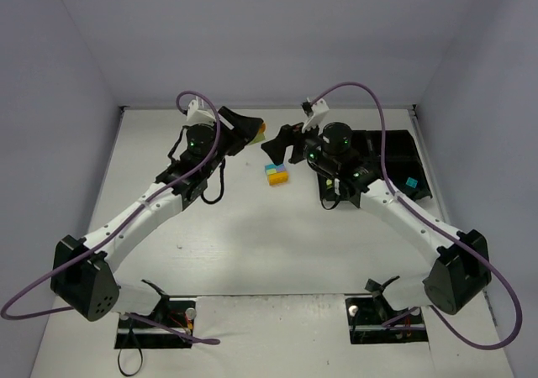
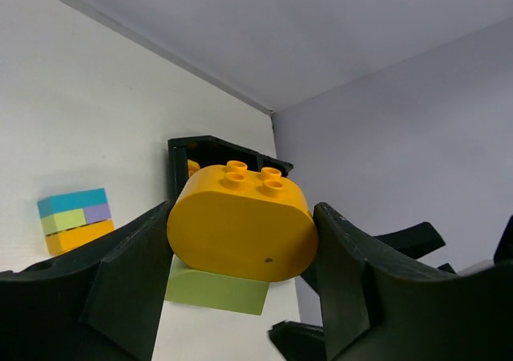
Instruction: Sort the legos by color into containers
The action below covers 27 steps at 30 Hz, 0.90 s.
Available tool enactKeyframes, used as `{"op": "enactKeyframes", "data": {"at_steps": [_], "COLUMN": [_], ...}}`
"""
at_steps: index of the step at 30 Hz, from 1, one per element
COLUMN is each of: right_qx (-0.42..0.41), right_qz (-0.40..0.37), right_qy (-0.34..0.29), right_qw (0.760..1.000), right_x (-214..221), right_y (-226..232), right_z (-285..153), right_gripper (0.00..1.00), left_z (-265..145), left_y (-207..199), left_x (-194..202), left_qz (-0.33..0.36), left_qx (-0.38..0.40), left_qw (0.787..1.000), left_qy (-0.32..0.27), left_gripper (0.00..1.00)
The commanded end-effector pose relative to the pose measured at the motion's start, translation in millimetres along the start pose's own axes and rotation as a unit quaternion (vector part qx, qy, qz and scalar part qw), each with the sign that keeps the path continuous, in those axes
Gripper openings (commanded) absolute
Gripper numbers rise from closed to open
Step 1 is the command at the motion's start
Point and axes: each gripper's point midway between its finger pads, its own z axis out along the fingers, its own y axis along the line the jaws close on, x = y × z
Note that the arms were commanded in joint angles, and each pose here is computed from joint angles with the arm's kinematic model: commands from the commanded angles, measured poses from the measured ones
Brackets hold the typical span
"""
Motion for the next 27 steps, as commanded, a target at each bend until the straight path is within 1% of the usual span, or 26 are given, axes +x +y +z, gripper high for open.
{"op": "enactKeyframes", "data": {"at_steps": [1, 7, 10, 16, 17, 19, 20, 22, 23, 24, 25, 26, 27], "right_qx": [-0.064, -0.087, -0.086, -0.082, -0.082, -0.078, -0.077, -0.075, -0.073, -0.071, -0.068, -0.062, -0.059], "right_qz": [-0.022, -0.02, -0.024, -0.031, -0.033, -0.035, -0.035, -0.036, -0.037, -0.038, -0.041, -0.043, -0.046], "right_qy": [-0.082, -0.083, -0.084, -0.084, -0.084, -0.079, -0.078, -0.076, -0.075, -0.075, -0.073, -0.063, -0.061], "right_qw": [0.994, 0.993, 0.992, 0.993, 0.993, 0.993, 0.993, 0.994, 0.994, 0.994, 0.994, 0.995, 0.995], "right_x": [-56, -57, -58, -59, -60, -56, -56, -54, -53, -52, -51, -44, -43], "right_y": [39, 55, 56, 54, 54, 51, 51, 49, 48, 47, 46, 42, 41], "right_z": [6, 20, 25, 33, 34, 37, 38, 39, 39, 38, 38, 39, 36], "right_gripper": [0.74, 0.73, 0.7, 0.59, 0.54, 0.48, 0.39, 0.26, 0.14, 0.08, 0.03, 0.0, 0.0], "left_z": [-8, -8, -6, -6, -7, -7, -6, -6, -6, -6, -6, -6, -6], "left_y": [-54, -53, -53, -54, -55, -55, -54, -55, -53, -51, -50, -48, -43], "left_x": [-34, -31, -29, -26, -26, -27, -25, -26, -25, -23, -23, -23, -23], "left_qz": [-0.035, -0.044, -0.043, -0.043, -0.044, -0.043, -0.042, -0.04, -0.04, -0.04, -0.04, -0.04, -0.038], "left_qx": [0.079, 0.083, 0.086, 0.089, 0.091, 0.091, 0.09, 0.091, 0.089, 0.087, 0.085, 0.082, 0.076], "left_qw": [0.995, 0.994, 0.994, 0.994, 0.994, 0.994, 0.994, 0.994, 0.994, 0.995, 0.995, 0.995, 0.995], "left_qy": [-0.051, -0.051, -0.048, -0.044, -0.045, -0.045, -0.043, -0.044, -0.043, -0.041, -0.041, -0.042, -0.045], "left_gripper": [0.0, 0.0, 0.0, 0.0, 0.0, 0.0, 0.0, 0.0, 0.0, 0.0, 0.0, 0.0, 0.0]}}
